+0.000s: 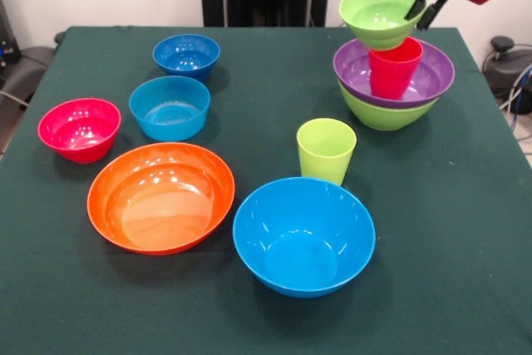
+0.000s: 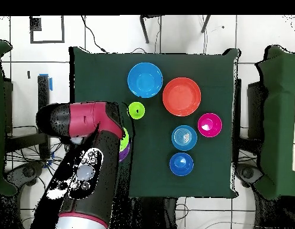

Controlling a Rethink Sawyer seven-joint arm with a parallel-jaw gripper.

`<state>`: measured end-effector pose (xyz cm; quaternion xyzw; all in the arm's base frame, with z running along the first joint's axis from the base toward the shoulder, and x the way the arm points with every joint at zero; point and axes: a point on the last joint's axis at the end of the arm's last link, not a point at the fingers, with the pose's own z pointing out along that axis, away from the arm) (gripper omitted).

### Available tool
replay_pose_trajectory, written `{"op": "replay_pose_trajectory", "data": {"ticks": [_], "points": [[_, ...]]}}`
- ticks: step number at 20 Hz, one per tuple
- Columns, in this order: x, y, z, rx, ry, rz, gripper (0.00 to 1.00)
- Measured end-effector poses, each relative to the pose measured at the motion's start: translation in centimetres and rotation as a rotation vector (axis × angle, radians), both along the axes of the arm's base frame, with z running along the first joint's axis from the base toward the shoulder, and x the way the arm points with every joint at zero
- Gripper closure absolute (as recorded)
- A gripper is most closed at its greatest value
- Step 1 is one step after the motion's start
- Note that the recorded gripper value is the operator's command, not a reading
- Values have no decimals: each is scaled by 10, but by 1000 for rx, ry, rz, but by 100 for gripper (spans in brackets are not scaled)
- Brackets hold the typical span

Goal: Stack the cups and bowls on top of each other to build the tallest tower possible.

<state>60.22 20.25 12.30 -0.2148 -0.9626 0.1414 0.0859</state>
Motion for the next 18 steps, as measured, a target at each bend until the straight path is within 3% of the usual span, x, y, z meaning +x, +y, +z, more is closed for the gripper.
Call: {"op": "replay_pose_trajectory", "data": {"ticks": [18], "points": [[-13, 46, 12, -7, -41, -64, 100]]}}
